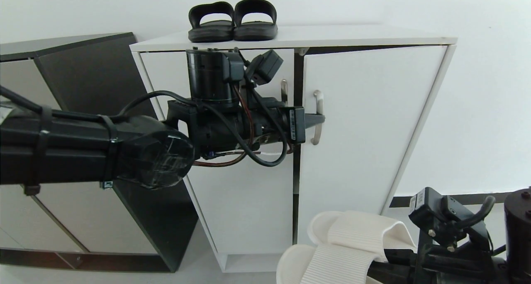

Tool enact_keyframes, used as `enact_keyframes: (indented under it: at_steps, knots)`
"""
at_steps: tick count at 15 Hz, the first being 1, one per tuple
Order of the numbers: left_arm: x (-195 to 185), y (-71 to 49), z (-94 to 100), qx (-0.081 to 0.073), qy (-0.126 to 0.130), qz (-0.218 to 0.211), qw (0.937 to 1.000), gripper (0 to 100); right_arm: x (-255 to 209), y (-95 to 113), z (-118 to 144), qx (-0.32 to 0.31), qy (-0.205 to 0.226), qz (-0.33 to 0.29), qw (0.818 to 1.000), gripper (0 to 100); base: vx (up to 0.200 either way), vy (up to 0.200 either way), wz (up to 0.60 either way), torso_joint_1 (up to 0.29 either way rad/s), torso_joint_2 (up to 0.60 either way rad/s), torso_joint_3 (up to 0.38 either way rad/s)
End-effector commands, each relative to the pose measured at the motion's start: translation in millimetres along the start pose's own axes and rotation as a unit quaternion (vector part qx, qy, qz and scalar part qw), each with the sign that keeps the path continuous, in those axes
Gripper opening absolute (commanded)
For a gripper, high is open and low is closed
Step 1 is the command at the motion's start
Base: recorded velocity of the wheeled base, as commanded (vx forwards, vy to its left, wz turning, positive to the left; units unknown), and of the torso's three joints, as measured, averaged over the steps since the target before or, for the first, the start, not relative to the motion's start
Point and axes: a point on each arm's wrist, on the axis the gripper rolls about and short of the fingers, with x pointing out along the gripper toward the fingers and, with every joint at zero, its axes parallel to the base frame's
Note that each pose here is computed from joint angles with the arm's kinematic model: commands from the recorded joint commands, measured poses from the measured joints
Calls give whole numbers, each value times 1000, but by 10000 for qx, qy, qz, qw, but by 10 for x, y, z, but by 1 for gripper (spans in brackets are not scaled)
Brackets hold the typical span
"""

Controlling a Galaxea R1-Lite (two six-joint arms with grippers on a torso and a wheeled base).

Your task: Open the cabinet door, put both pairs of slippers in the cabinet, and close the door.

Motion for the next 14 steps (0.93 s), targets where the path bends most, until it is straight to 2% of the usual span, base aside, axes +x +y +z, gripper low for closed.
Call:
enact_keyframes:
  at_steps: [1, 3, 7, 8, 10, 11, 14]
  knots:
    - [-155, -155, 20, 62, -106, -123, 9998, 0, -27, 4, 8, -7, -51, 10, 10000, 0, 0, 0, 0, 0, 0, 0]
    - [-254, -255, -33, 78, -113, -203, 9997, 0, -24, 3, 2, -5, -36, 2, 10000, 0, 0, 0, 0, 0, 0, 0]
    - [-461, -328, -2, 105, -222, -208, 9995, 0, -18, 27, -1, -35, -24, 58, 10000, 0, 0, 0, 0, 0, 0, 0]
    - [-489, -255, 25, 97, -270, -85, 9996, 0, -18, 27, -1, -35, -23, 66, 10000, 0, 0, 0, 0, 0, 0, 0]
    - [-498, -199, 44, 96, -300, 2, 9995, 0, -18, 32, -1, -41, -22, 73, 10000, 0, 0, 0, 0, 0, 0, 0]
    - [-459, -111, 50, 75, -306, 103, 9995, 0, -20, 47, -11, -54, -4, 107, 9999, 0, 0, 0, 0, 0, 0, 0]
    - [-288, -30, 91, 18, -404, 297, 9987, 0, -15, 78, -20, -83, 24, 169, 9998, 0, 0, 0, 0, 0, 0, 0]
